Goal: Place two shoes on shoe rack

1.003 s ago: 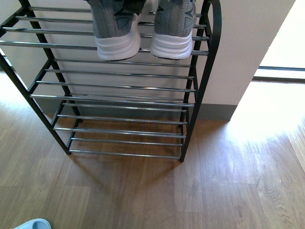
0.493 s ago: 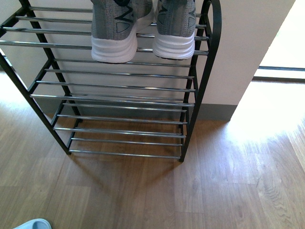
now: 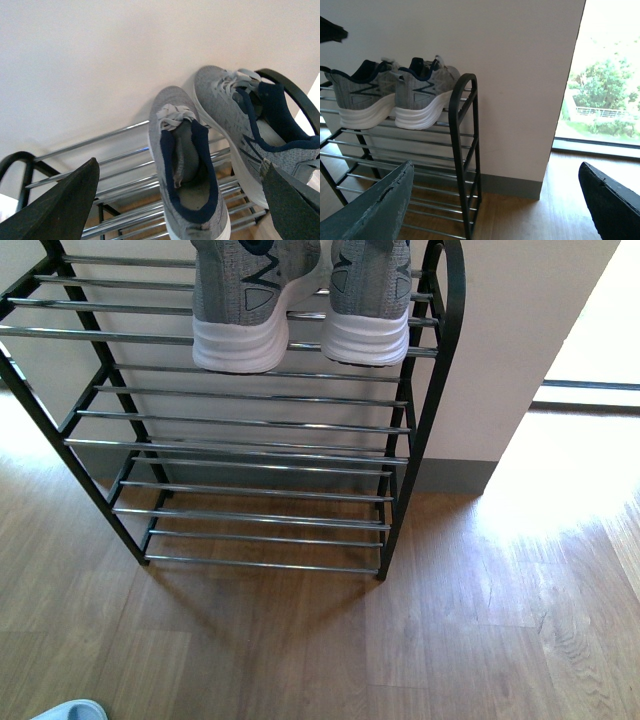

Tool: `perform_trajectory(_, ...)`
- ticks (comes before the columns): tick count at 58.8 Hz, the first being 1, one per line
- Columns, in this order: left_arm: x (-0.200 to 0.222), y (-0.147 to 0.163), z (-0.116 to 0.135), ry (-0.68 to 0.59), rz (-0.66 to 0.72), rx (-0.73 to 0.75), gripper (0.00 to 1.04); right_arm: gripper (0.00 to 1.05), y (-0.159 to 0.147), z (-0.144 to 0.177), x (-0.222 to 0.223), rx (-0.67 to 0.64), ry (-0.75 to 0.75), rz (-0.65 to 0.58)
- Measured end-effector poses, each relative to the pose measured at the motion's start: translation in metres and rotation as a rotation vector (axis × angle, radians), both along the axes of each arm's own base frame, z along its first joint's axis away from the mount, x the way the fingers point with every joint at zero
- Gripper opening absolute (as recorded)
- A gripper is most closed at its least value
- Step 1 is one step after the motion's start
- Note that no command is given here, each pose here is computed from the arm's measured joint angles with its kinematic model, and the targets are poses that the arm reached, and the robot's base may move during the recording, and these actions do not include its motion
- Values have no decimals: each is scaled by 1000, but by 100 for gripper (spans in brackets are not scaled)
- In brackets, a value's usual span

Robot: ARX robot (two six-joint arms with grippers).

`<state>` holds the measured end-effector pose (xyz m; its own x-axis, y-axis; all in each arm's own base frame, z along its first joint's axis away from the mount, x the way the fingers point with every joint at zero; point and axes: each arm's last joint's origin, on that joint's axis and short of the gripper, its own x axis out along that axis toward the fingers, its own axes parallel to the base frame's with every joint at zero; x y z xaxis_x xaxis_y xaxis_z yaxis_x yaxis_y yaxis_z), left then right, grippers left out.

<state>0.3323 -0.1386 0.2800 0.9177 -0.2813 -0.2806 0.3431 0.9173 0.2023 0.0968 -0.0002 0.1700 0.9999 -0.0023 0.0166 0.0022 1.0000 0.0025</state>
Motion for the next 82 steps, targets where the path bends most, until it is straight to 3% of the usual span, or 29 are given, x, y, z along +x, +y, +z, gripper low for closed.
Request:
perform_trajectory(17, -87, 43, 6, -127, 131, -124, 95, 96, 0, 0, 0, 0, 0, 0)
perform_trajectory(27, -139, 88, -21, -148, 306, -230, 95, 96, 0, 0, 0, 0, 0, 0)
perform_trajectory(38, -161, 112, -56, -140, 449, -358, 95, 96, 0, 0, 0, 0, 0, 0)
perform_trajectory(47, -161, 113, -58, -137, 447, -379, 95, 96, 0, 0, 0, 0, 0, 0)
perform_trajectory(54, -168, 118, -63, -233, 328, -323, 74, 96, 0, 0, 0, 0, 0, 0)
perform_trajectory(61, -181, 125, -79, -241, 323, -275, 43, 96, 0, 0, 0, 0, 0, 0)
perform_trajectory(73, -192, 137, -90, -244, 324, -264, 7, 96, 0, 0, 0, 0, 0, 0)
perform_trajectory(76, -195, 138, -92, -247, 328, -261, 1, 96, 0, 0, 0, 0, 0, 0)
perform_trajectory(82, -200, 138, -96, -244, 322, -262, 1, 96, 0, 0, 0, 0, 0, 0)
